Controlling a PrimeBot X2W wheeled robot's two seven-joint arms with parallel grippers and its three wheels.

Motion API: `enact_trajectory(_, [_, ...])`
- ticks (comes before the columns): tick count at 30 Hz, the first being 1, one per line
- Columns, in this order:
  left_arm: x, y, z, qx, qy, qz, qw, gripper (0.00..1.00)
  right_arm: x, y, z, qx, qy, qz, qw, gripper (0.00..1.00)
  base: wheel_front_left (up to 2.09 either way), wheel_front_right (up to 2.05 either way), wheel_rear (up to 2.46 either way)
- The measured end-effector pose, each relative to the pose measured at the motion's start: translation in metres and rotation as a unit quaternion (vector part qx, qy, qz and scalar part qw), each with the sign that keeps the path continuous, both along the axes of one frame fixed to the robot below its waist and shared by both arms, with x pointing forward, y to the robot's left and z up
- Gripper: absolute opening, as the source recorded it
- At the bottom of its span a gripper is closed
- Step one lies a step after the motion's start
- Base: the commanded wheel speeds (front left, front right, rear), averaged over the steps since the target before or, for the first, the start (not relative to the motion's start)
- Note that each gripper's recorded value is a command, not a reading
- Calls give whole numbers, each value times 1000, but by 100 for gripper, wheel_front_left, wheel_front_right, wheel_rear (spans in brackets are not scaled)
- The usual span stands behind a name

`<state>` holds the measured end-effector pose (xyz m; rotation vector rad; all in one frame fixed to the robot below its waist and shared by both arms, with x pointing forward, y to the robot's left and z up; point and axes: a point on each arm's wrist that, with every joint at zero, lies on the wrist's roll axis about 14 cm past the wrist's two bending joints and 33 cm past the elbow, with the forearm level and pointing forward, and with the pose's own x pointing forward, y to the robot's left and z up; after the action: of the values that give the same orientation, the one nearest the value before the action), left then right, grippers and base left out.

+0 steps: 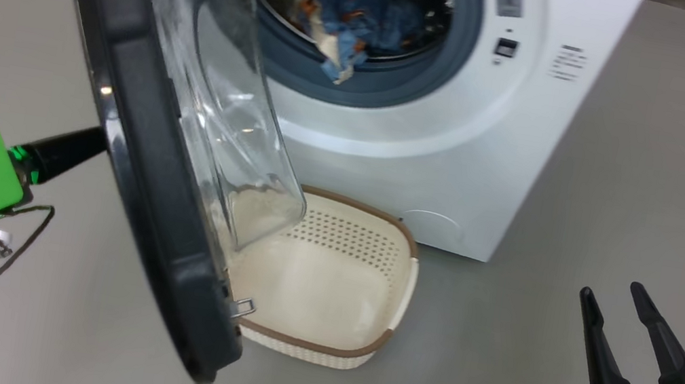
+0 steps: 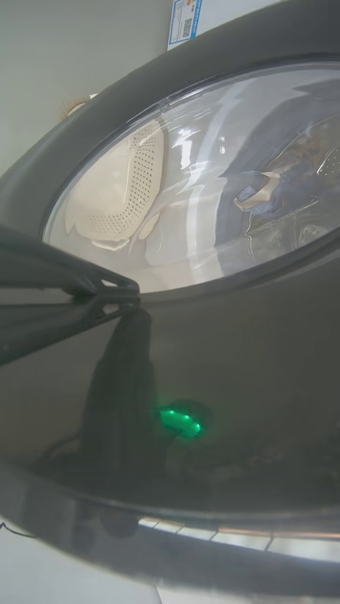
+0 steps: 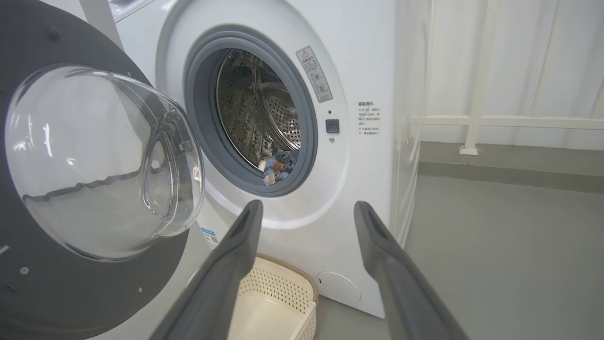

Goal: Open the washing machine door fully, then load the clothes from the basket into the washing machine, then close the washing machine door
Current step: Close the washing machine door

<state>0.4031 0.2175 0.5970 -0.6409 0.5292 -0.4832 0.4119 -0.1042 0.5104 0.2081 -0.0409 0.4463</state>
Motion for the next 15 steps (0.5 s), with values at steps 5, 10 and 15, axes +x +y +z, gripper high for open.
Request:
enact_trajectory(5, [17, -20, 0, 0, -14, -17, 1000, 0, -6, -26, 3, -3, -4, -38, 999, 100, 0, 0, 0])
enact_trajectory(10, [38, -34, -2, -3, -27, -12, 1000, 0, -16, -46, 4, 1, -4, -71, 997, 100, 0, 0, 0])
enact_trajectory(15, [57, -53, -4, -7, -34, -22, 999, 0, -25, -67, 4, 0, -2, -102, 995, 100, 0, 0, 0])
